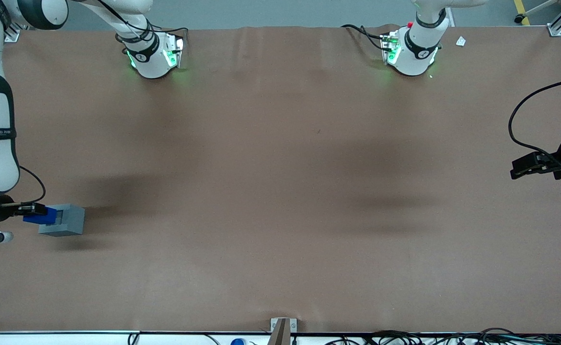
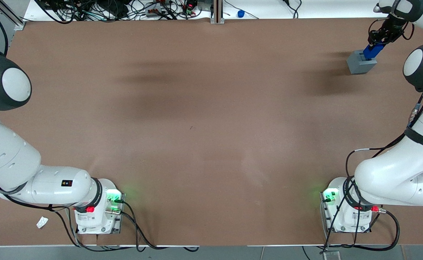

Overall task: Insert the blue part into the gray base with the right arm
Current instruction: 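Lower the blue block into the gray base's square opening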

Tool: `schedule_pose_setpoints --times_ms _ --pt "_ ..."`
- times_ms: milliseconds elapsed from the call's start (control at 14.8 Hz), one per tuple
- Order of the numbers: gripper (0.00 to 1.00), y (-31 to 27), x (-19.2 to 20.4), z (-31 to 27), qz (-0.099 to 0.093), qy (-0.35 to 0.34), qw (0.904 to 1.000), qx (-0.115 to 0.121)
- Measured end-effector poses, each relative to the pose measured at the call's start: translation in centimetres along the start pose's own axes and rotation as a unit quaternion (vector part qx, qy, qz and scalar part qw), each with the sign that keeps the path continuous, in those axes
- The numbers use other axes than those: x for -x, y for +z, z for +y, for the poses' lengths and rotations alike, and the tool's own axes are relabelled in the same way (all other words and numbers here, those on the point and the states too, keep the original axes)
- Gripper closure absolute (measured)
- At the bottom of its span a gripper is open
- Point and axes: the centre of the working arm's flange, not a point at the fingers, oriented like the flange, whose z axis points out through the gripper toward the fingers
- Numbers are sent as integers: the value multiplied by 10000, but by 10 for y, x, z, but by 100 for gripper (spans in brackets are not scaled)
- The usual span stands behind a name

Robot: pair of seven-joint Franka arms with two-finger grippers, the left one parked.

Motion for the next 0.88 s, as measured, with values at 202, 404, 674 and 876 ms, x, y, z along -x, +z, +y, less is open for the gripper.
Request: schedule_pose_setpoints --times_ms 202,404,674,876 --pt "49 1 -1 -2 -1 -3 10000 -12" --pt "49 4 -1 -2 -23 -7 10000 -19" --pt "49 7 -2 -3 -45 -14 10000 -25" --pt "49 7 -3 -5 -44 -30 10000 -26"
